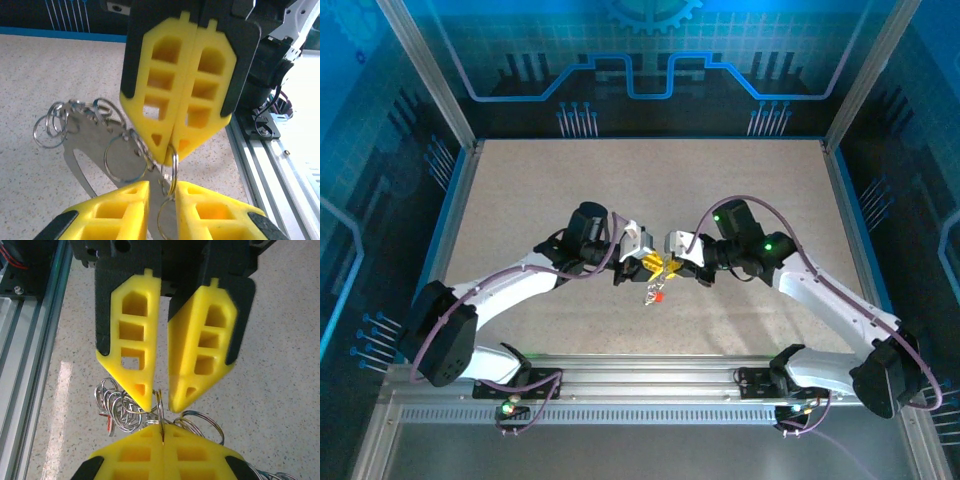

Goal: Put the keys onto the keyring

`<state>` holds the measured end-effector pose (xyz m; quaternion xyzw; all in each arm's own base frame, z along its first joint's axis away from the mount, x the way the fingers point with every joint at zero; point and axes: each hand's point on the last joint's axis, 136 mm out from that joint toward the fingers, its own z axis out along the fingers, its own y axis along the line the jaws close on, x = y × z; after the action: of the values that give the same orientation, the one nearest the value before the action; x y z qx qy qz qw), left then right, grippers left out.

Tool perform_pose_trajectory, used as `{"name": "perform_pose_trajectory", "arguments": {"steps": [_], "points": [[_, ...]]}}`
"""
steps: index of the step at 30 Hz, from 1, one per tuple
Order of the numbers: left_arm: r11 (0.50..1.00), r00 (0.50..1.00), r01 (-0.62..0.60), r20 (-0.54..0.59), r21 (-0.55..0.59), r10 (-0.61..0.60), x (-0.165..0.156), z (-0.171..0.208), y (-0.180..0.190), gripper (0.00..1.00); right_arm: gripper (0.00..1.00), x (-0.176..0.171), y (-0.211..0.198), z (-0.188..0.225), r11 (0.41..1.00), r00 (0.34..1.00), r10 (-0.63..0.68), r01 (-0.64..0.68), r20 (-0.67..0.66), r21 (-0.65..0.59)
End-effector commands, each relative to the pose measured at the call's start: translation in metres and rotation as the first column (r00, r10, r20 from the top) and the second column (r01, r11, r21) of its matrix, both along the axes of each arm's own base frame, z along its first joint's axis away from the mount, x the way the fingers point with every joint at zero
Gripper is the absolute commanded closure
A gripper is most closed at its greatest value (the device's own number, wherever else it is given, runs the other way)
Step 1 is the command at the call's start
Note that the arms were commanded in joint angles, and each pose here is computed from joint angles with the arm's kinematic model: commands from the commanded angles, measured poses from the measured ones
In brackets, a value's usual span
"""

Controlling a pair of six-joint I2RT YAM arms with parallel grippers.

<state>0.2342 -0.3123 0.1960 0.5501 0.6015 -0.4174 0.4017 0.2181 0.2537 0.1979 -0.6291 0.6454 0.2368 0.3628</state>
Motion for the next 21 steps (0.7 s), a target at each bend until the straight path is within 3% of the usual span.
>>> {"name": "perform_pose_trajectory", "arguments": {"steps": [1,18,21], "points": [[1.0,0.999,0.012,0.035,0.005,-0.013,0.001,0.009,-0.003,0.78,1.0,-0.001,0.006,0.007,0.999,0.999,0.03,-0.029,0.022,-0.016],[0.996,1.0,0.007,0.019,0.085,-0.009,0.002,-0.001,-0.002,0.83,1.0,-0.003,0.01,0.008,0.999,0.998,0.037,-0.037,0.049,-0.009],[0.995,1.0,0.005,0.02,0.104,-0.007,0.002,-0.004,-0.003,0.88,1.0,-0.003,0.011,0.01,0.999,0.998,0.04,-0.04,0.049,0.001]]}}
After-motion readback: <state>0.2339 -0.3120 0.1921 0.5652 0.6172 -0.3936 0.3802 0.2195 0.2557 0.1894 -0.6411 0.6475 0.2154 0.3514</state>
